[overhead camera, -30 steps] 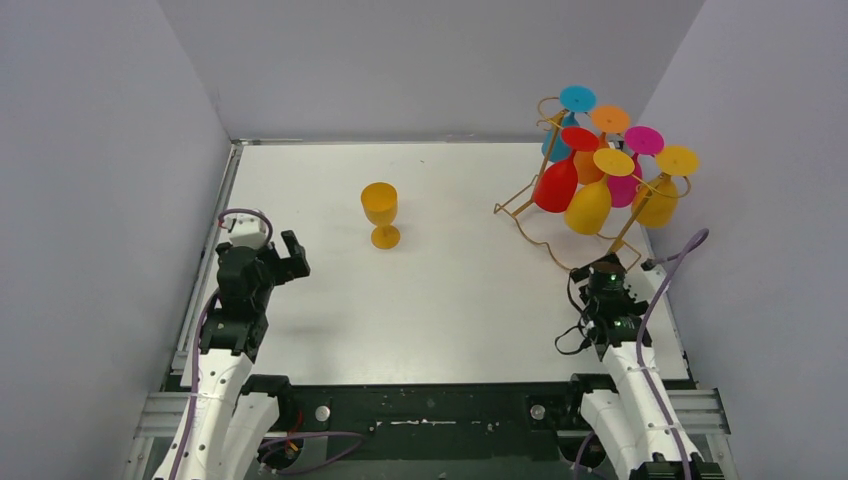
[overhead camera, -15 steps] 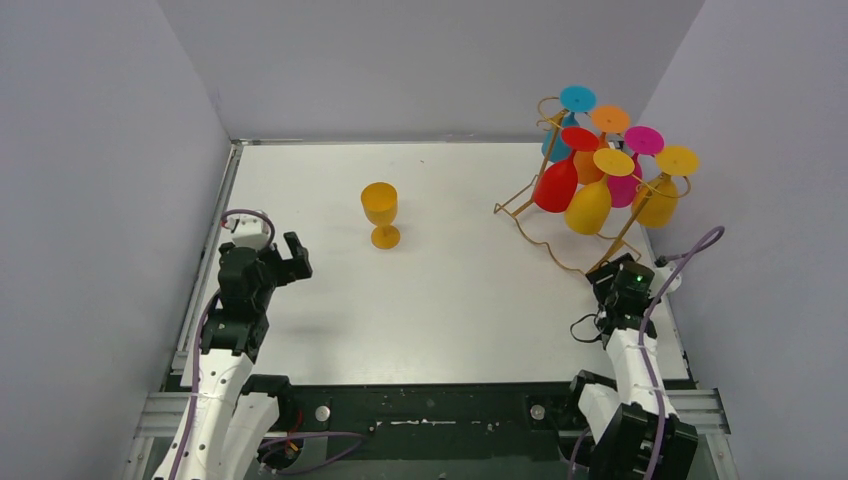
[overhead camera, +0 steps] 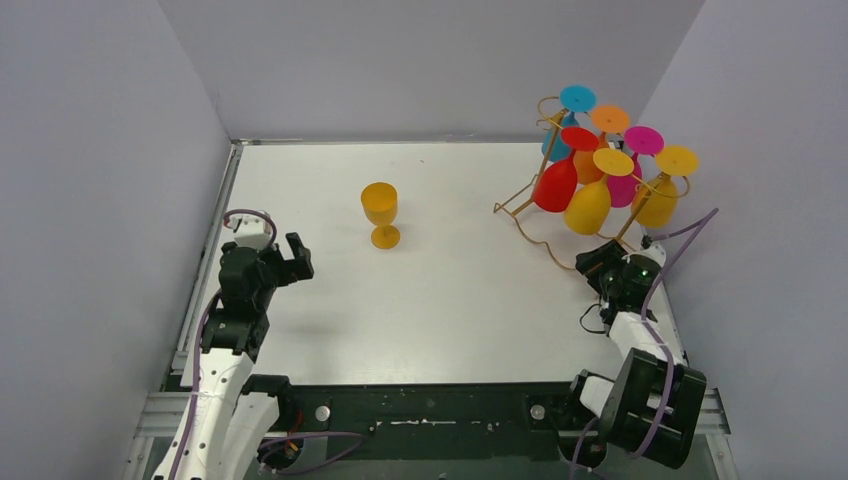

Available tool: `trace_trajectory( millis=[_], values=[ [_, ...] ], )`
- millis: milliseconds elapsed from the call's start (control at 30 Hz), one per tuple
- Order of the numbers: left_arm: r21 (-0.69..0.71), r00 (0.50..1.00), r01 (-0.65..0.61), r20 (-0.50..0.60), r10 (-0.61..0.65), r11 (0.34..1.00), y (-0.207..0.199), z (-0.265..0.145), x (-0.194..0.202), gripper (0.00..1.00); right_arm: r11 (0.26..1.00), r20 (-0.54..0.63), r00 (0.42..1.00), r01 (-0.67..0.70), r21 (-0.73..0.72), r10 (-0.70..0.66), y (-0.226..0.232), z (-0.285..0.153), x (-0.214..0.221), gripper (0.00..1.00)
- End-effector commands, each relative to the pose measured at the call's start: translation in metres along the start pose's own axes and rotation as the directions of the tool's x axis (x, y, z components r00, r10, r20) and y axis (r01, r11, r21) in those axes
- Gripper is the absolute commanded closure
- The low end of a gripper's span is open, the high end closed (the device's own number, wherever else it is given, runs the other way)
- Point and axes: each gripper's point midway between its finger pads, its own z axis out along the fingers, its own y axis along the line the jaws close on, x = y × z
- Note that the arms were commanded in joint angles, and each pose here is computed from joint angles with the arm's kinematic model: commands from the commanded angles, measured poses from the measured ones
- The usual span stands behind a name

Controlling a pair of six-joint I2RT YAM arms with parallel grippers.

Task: Take the wine glass off the wine glass rack
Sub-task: Move the wine rack to the center of the board.

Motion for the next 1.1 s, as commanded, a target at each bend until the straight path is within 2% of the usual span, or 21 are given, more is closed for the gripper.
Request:
trace_trajectory(
  millis=[0,200,600,800,1067],
  values=[
    [0.036,0.999,-0.017,0.051,0.015,0.999,-0.008,0.001,-0.014,0.03,0.981,0.056,0.996,0.073,-0.179,-0.064,0.035,0.005,-0.021,0.41],
    [0.038,0.999,-0.017,0.048,0.015,0.999,-0.008,0.002,-0.013,0.03,0.963,0.005,0.998,0.055,-0.263,-0.055,0.048,0.016,-0.015,0.42],
    [0.052,0.999,-0.024,0.047,0.022,0.998,-0.010,0.002,-0.013,0.03,0.953,-0.050,0.994,0.080,-0.293,-0.099,0.071,0.050,-0.012,0.44],
    [0.054,0.999,-0.027,0.048,0.024,0.998,-0.010,0.001,-0.013,0.03,0.955,-0.063,0.992,0.087,-0.285,-0.109,0.085,0.064,-0.015,0.40],
    [0.055,0.999,-0.026,0.046,0.024,0.998,-0.011,0.001,-0.012,0.03,0.978,0.032,0.998,0.055,-0.202,-0.050,0.070,0.040,-0.040,0.32]
  ],
)
